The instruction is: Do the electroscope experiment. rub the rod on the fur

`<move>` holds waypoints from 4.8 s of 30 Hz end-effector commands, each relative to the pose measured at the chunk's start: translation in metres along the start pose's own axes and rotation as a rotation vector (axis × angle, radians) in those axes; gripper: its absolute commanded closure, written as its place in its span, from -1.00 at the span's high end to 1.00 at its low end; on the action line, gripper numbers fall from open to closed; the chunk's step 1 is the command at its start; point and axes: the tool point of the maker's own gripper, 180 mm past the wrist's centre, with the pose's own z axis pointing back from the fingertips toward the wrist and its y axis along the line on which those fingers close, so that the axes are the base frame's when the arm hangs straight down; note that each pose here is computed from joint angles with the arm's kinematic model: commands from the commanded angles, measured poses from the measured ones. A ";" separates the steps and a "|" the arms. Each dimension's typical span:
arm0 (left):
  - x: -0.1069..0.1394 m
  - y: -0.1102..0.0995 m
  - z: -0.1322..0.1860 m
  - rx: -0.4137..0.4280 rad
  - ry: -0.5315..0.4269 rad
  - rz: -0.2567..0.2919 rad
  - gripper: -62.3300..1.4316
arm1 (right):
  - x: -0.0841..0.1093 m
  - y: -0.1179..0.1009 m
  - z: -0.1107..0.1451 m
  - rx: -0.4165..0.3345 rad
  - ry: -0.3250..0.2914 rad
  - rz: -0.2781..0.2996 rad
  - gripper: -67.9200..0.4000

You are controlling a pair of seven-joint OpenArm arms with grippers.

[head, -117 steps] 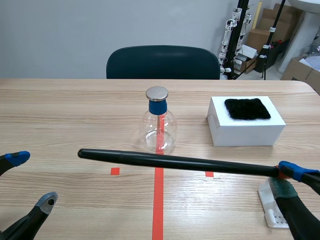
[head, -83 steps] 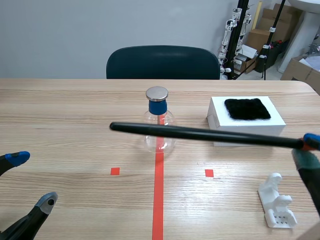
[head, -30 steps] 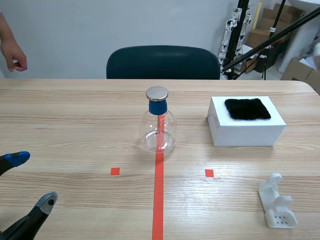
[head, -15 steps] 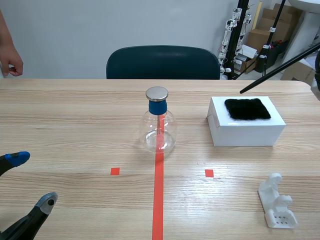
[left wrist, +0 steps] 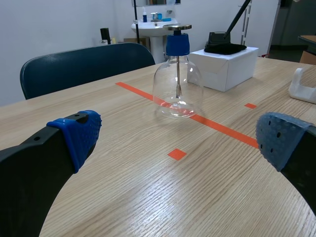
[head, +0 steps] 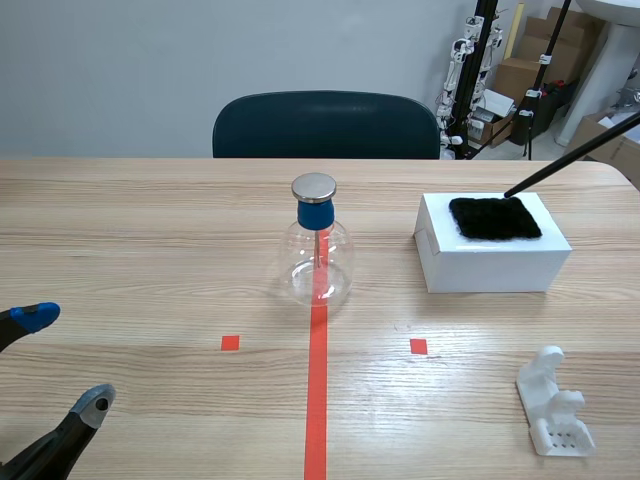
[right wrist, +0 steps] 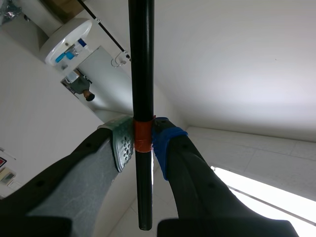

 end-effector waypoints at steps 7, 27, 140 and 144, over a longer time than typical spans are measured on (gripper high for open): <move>0.010 0.004 0.000 0.002 -0.039 -0.013 1.00 | -0.005 0.000 0.003 -0.004 -0.003 0.027 -0.99; 0.010 0.004 0.000 0.002 -0.038 -0.013 1.00 | 0.024 0.000 0.005 0.004 -0.112 -0.113 -0.99; 0.010 0.004 0.000 0.002 -0.039 -0.013 1.00 | 0.013 0.022 0.005 0.126 -0.007 -0.108 -0.99; 0.010 0.004 0.000 0.002 -0.039 -0.013 1.00 | 0.008 0.031 0.006 0.172 0.024 -0.092 -0.99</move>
